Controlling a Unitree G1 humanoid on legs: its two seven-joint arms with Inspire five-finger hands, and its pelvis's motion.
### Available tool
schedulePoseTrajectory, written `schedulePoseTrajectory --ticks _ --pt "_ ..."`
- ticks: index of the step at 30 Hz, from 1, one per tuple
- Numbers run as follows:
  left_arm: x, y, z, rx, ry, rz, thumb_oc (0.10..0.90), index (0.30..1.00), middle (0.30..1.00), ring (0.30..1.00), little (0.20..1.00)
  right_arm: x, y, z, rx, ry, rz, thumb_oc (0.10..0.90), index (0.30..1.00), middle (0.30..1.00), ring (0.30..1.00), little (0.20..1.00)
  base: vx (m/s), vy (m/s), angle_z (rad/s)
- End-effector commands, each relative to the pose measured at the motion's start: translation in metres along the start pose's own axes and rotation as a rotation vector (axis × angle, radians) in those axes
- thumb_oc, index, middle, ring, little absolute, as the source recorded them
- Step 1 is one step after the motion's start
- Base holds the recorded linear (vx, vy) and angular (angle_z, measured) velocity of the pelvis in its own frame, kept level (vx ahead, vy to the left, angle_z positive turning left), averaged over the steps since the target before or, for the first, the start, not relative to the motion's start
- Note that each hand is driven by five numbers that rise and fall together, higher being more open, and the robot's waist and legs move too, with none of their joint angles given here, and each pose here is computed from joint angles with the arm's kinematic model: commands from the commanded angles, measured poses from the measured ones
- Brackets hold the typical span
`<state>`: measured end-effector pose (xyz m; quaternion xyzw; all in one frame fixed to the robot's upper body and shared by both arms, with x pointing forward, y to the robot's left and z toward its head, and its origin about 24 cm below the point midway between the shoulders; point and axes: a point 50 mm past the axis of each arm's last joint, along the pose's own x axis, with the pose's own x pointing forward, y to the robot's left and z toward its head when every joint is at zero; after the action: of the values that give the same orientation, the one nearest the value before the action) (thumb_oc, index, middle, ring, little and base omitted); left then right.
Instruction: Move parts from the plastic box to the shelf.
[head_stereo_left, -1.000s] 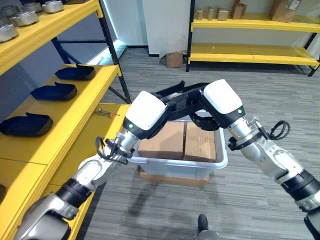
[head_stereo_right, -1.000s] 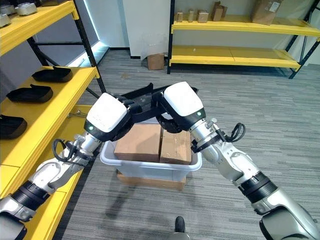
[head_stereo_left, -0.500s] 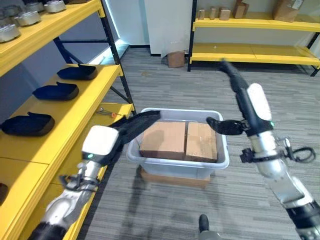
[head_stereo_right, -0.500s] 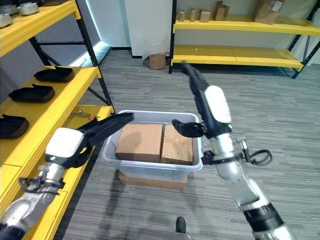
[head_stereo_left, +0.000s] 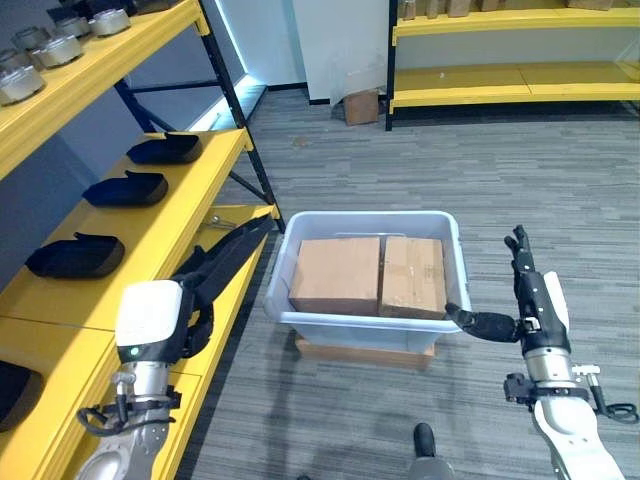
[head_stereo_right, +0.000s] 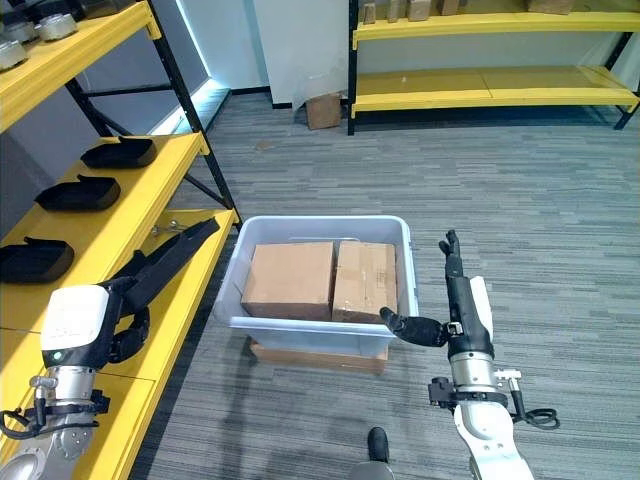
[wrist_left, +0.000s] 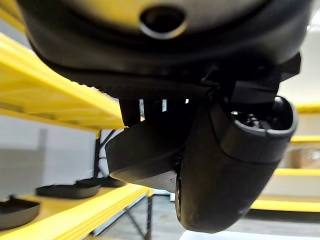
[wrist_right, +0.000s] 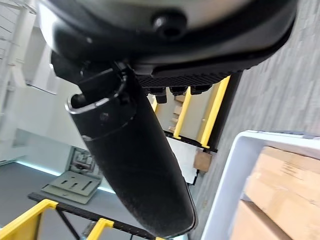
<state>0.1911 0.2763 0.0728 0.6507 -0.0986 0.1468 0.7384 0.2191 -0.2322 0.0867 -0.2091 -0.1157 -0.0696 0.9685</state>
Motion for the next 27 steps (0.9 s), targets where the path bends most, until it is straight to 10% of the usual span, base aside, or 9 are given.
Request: schedulePoseTrajectory --ticks 1,9,27 --pt "0.035 0.073 -0.008 0.017 -0.009 0.447 0.400 0.300 0.300 0.300 0.300 0.038 0.001 0.075 0.043 -0.424 0.025 0.900 1.000 1.000 1.000 1.000 -0.07 -0.192 -0.14" --pt "0.047 0.095 -0.002 0.013 -0.064 0.541 0.400 0.300 0.300 0.300 0.300 0.051 0.000 0.111 -0.096 -0.634 -0.025 0.900 1.000 1.000 1.000 1.000 -0.15 -0.213 0.64" --pt "0.035 0.075 -0.024 0.019 0.068 0.444 0.400 0.300 0.300 0.300 0.300 0.028 -0.013 0.043 -0.042 -0.266 -0.098 0.900 1.000 1.000 1.000 1.000 -0.01 0.171 0.79"
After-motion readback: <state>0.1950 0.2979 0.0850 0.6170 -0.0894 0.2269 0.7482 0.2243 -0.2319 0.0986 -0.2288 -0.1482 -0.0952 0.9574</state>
